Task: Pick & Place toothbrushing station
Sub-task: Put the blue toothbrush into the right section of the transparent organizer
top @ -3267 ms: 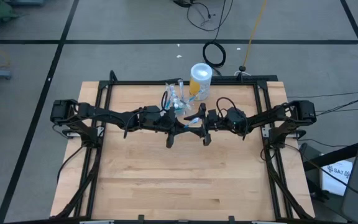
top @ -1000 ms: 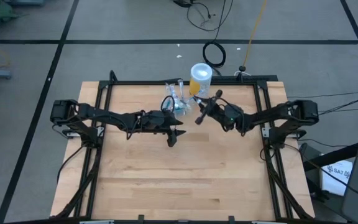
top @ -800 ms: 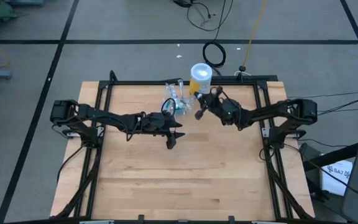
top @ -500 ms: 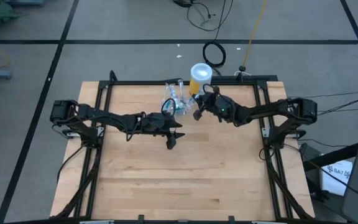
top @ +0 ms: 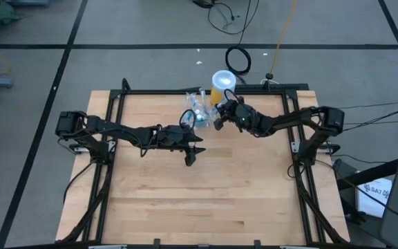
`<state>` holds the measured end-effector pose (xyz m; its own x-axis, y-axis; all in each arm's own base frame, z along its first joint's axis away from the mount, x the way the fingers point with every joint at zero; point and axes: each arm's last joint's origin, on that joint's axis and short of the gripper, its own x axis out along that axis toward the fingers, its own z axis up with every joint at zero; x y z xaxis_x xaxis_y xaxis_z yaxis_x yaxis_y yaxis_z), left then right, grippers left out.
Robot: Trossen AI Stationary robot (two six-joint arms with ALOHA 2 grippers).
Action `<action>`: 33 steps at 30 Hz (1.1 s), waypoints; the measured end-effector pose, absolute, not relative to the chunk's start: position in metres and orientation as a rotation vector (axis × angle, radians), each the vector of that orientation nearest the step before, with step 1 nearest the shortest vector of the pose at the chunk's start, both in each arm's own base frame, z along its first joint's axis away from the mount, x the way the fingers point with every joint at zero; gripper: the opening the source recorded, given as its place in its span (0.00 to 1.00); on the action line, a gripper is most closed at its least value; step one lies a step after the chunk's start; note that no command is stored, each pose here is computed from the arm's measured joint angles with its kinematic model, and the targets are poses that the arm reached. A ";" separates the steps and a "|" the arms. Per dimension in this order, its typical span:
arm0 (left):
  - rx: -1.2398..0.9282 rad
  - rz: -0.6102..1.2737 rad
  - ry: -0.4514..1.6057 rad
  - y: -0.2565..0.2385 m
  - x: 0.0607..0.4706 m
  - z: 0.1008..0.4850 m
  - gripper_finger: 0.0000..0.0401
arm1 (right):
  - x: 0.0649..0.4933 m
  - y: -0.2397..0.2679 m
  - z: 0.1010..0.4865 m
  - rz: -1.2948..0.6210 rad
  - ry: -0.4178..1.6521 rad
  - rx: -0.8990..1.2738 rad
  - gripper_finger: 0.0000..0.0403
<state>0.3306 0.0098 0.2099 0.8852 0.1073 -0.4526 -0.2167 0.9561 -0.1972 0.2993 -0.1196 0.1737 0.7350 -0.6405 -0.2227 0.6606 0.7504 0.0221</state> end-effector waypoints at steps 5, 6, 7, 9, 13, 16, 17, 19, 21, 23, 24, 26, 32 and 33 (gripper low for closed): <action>-0.246 0.170 0.454 0.010 0.331 0.210 0.56 | 0.301 -0.124 0.168 -0.634 0.218 0.071 0.12; -0.246 0.170 0.454 0.010 0.331 0.210 0.56 | 0.301 -0.125 0.168 -0.629 0.217 0.069 0.14; -0.246 0.170 0.454 0.010 0.331 0.210 0.56 | 0.301 -0.125 0.169 -0.631 0.214 0.067 0.16; -0.244 0.169 0.454 0.010 0.331 0.210 0.56 | 0.301 -0.125 0.170 -0.632 0.203 0.066 0.21; -0.243 0.168 0.454 0.010 0.331 0.210 0.56 | 0.300 -0.124 0.174 -0.632 0.183 0.065 0.27; -0.227 0.148 0.458 0.009 0.331 0.210 0.56 | 0.300 -0.124 0.173 -0.632 0.196 0.065 0.31; -0.218 0.146 0.458 0.009 0.331 0.210 0.56 | 0.300 -0.124 0.173 -0.631 0.194 0.060 0.32; -0.213 0.144 0.459 0.009 0.331 0.210 0.56 | 0.301 -0.123 0.174 -0.626 0.198 0.038 0.33; -0.213 0.144 0.459 0.009 0.331 0.210 0.56 | 0.301 -0.121 0.175 -0.619 0.209 0.021 0.33; -0.213 0.145 0.459 0.010 0.331 0.210 0.56 | 0.298 -0.118 0.181 -0.609 0.215 0.008 0.34; -0.213 0.147 0.460 0.011 0.330 0.210 0.56 | 0.298 -0.116 0.185 -0.603 0.217 -0.004 0.34; -0.214 0.152 0.466 0.012 0.330 0.210 0.56 | 0.293 -0.111 0.192 -0.591 0.257 -0.019 0.34; -0.233 0.139 0.489 0.019 0.320 0.221 0.56 | 0.273 -0.091 0.226 -0.546 0.281 -0.044 0.34; -0.236 0.142 0.507 0.021 0.314 0.225 0.56 | 0.269 -0.087 0.233 -0.537 0.272 -0.044 0.34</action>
